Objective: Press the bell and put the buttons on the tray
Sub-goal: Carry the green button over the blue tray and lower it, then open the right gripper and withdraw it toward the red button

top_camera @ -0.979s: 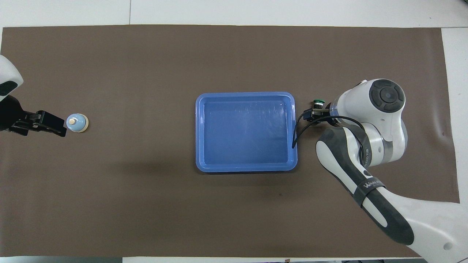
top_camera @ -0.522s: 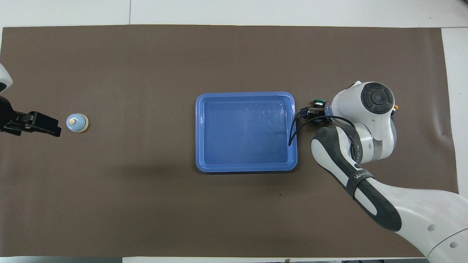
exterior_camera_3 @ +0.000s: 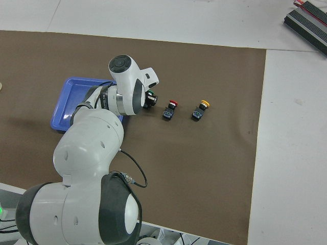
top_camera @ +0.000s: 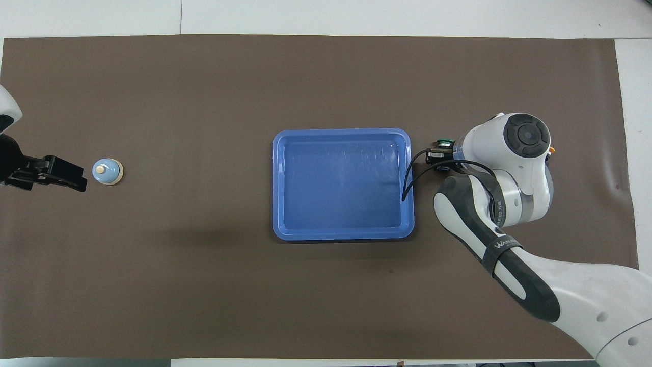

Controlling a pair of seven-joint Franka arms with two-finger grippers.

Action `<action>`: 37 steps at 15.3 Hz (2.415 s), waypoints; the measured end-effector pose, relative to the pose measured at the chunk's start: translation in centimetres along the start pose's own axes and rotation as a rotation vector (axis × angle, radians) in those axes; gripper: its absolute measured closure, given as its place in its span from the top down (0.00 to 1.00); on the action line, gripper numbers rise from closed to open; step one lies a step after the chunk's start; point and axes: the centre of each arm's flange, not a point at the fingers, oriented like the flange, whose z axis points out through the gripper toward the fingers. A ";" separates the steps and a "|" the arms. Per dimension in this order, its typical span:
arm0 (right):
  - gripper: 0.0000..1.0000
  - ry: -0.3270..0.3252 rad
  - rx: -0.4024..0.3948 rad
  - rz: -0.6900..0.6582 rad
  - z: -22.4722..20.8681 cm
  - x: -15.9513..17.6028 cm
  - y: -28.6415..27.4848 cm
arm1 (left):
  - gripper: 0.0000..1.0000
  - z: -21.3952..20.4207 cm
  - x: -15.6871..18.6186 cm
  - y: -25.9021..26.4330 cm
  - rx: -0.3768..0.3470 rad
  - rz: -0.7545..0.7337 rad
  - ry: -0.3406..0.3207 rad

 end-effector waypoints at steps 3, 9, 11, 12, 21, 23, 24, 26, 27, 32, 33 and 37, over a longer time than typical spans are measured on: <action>0.41 -0.052 -0.018 -0.018 -4.3 1.9 -1.7 | 1.00 0.0 0.0 0.0 0.000 0.000 0.000; 0.41 -0.054 -0.011 -0.143 -9.7 1.0 -11.1 | 1.00 -0.6 -0.3 0.0 0.001 0.000 0.012; 0.41 -0.058 -0.011 -0.146 -8.2 0.1 -13.0 | 1.00 -0.6 -0.3 0.0 0.001 0.000 0.012; 0.41 -0.059 -0.011 -0.142 -7.3 -0.3 -13.8 | 1.00 -0.6 -0.3 0.0 0.001 0.000 0.012; 0.41 -0.052 -0.007 -0.064 0.0 -5.2 -15.5 | 1.00 -0.6 -0.3 0.1 0.001 0.001 0.012; 0.41 -0.045 -0.003 -0.035 0.1 -5.6 -15.4 | 1.00 -0.6 -0.3 0.0 0.001 -0.001 0.012; 0.46 -0.045 -0.004 -0.020 0.0 -5.7 -15.3 | 1.00 -0.6 -0.3 0.0 0.001 -0.001 0.012; 0.65 -0.048 -0.004 0.005 -0.4 -5.7 -15.2 | 1.00 -0.6 -0.3 0.0 0.001 -0.001 0.012; 0.75 -0.058 -0.001 0.028 -0.9 -5.7 -15.1 | 1.00 -0.6 -0.3 0.0 0.001 -0.001 0.012; 1.00 -0.098 -0.010 0.106 -9.2 -2.4 -10.6 | 1.00 -0.6 -0.3 0.0 0.001 -0.001 0.012; 1.00 -0.098 -0.010 0.104 -10.8 -1.4 -8.7 | 1.00 -0.6 -0.3 0.0 0.001 -0.001 0.012; 1.00 -0.088 -0.024 0.088 -11.6 2.1 -0.1 | 1.00 -0.6 -0.3 0.0 0.001 -0.001 0.012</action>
